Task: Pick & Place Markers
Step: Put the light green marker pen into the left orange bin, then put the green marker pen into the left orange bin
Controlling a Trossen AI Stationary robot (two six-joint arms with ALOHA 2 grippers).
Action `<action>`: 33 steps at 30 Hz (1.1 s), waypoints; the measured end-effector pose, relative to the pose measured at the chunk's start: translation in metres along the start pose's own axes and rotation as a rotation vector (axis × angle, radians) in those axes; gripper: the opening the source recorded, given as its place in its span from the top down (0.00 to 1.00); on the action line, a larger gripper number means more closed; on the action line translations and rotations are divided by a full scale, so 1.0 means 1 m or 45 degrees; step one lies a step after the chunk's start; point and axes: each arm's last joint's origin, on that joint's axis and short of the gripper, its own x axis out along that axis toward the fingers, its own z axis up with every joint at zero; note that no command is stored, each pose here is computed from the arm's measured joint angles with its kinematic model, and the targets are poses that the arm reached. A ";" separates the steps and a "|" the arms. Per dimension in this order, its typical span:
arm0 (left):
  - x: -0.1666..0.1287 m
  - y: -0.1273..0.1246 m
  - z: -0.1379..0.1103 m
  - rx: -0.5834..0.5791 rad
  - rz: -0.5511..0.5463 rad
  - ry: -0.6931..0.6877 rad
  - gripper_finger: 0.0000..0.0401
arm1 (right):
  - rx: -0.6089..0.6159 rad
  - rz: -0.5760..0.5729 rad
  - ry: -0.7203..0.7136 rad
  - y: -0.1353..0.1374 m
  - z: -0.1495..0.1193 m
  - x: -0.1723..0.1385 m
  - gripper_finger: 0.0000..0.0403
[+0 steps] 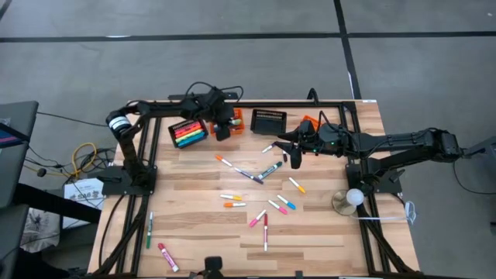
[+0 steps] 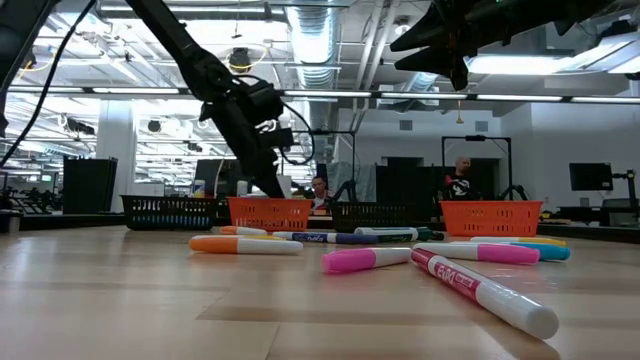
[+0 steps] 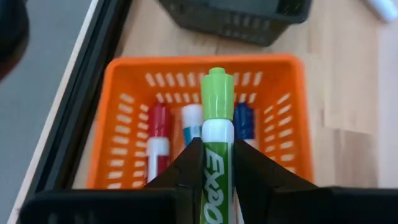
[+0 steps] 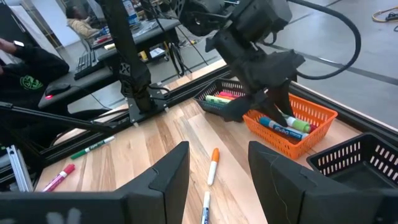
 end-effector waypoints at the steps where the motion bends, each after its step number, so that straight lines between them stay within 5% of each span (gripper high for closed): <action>1: 0.000 0.001 -0.001 -0.005 0.003 0.001 0.84 | 0.000 0.000 0.000 0.000 0.000 0.000 0.61; 13: -0.001 0.003 -0.003 -0.023 -0.045 -0.005 0.82 | 0.000 0.000 0.000 0.000 0.000 0.000 0.61; 27: -0.001 0.002 -0.003 -0.054 -0.042 -0.001 0.68 | 0.000 0.000 0.000 0.000 0.000 0.000 0.61; 33: -0.014 0.002 0.004 -0.163 -0.012 -0.038 0.65 | 0.000 -0.001 0.000 0.000 0.000 0.000 0.61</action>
